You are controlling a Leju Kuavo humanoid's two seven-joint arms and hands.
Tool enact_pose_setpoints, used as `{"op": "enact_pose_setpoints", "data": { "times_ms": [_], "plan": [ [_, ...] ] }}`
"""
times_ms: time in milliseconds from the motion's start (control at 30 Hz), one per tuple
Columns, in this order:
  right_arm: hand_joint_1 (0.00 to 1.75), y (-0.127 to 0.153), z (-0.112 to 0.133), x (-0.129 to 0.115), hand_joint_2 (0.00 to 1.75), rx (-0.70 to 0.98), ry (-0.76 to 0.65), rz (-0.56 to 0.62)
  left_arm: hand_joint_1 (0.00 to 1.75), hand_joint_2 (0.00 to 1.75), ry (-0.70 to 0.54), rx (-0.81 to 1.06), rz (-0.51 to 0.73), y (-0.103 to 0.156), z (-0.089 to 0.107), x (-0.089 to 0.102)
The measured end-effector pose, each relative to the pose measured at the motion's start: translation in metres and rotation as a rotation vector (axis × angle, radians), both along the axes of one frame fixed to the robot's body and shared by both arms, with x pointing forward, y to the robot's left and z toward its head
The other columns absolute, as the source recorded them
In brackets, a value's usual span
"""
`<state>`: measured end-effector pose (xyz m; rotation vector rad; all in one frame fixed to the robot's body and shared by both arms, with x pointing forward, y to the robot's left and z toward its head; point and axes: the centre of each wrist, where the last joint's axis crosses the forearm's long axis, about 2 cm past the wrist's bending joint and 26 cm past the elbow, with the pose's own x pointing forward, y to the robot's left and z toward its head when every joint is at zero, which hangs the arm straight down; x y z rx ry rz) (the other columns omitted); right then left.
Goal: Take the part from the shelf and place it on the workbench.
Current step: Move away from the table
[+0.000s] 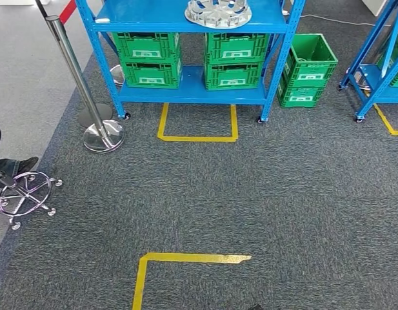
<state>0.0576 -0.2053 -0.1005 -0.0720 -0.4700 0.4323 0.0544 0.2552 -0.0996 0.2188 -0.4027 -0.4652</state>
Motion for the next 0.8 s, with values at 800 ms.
{"op": "enact_pose_setpoints", "data": {
  "times_ms": [800],
  "plan": [
    [0.00,-0.0001,-0.0001,-0.0005,0.00,0.003,0.014,0.003,0.00,0.00,0.022,0.007,0.012,-0.0061,0.0006,0.0000]
  ]
}}
